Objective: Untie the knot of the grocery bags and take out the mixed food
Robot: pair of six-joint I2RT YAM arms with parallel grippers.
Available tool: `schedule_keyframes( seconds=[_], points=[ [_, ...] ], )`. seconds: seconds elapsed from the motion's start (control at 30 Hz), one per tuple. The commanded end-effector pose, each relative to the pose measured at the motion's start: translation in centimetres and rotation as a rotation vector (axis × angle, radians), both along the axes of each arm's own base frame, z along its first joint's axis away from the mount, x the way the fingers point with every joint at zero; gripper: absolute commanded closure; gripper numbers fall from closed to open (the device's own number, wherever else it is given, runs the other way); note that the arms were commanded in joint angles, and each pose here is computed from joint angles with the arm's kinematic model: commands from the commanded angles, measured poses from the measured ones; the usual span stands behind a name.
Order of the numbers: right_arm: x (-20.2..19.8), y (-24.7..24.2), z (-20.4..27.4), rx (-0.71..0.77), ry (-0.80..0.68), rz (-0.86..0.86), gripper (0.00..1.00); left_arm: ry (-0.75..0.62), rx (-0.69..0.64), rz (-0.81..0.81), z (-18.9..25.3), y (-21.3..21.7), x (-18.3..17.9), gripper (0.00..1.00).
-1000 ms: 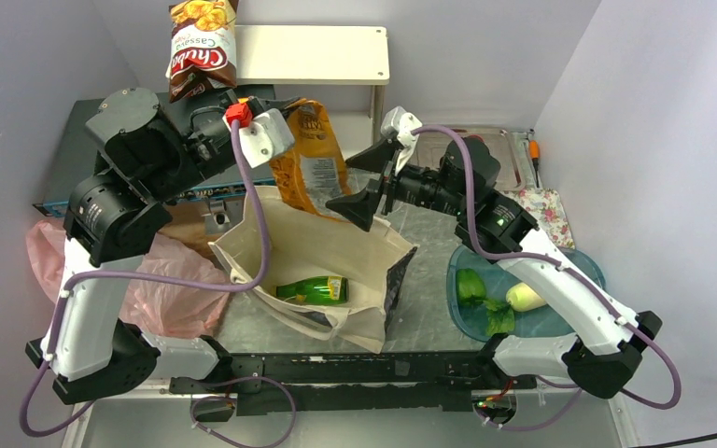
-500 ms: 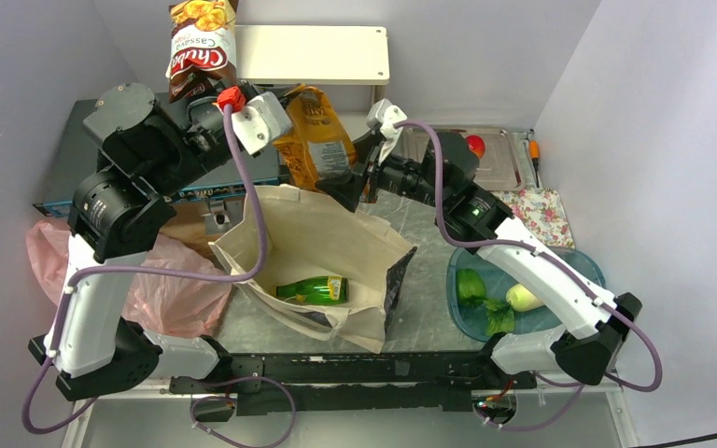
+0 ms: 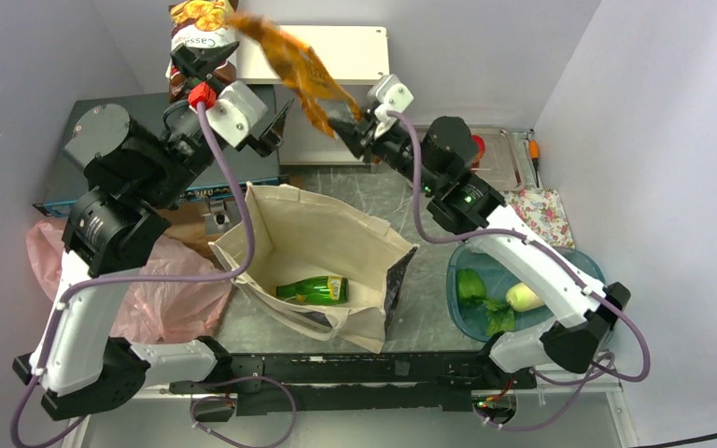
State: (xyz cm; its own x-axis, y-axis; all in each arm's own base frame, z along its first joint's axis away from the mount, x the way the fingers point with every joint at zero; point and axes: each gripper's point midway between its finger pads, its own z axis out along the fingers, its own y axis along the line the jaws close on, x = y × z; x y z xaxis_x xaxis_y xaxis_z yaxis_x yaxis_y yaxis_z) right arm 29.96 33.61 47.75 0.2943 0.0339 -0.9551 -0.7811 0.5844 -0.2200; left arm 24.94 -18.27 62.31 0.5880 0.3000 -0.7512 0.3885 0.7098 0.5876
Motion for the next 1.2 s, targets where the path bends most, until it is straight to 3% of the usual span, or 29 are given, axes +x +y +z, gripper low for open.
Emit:
schedule_keyframes(
  seconds=[0.0, 0.17, 0.33, 0.47, 0.67, 0.8, 1.07, 1.17],
  points=[
    [4.6, -4.6, 8.8, 0.110, -0.307, -0.311, 1.00, -0.021, -0.044, 0.123, -0.3, 3.3, 0.0, 0.00],
    [11.9, -5.9, 9.6, -0.011, -0.434, -0.560, 1.00, 0.021, -0.043, 0.218, -2.7, 6.2, 0.5, 0.01],
    [18.1, -5.6, 9.9, -0.141, -0.547, -0.690, 1.00, 0.084, -0.006, 0.224, -6.1, 6.9, 0.2, 0.00],
    [22.6, -3.9, 6.6, -0.314, -0.648, -0.742, 1.00, 0.144, -0.007, 0.214, -8.5, 7.4, -0.2, 0.01],
    [27.0, -2.5, 2.7, -0.486, -0.661, -0.716, 1.00, 0.196, 0.005, 0.167, -10.1, 7.2, -1.1, 0.01],
    [27.9, -2.5, 1.1, -0.541, -0.634, -0.653, 0.84, 0.209, 0.014, 0.158, -10.5, 7.1, -1.1, 0.01],
    [26.9, -2.8, 0.1, -0.527, -0.553, -0.519, 0.25, 0.250, 0.071, 0.116, -11.6, 5.9, -0.4, 0.01],
    [27.2, -3.3, -0.6, -0.527, -0.532, -0.497, 0.19, 0.304, 0.124, 0.121, -12.2, 4.8, 2.1, 0.02]
  ],
)
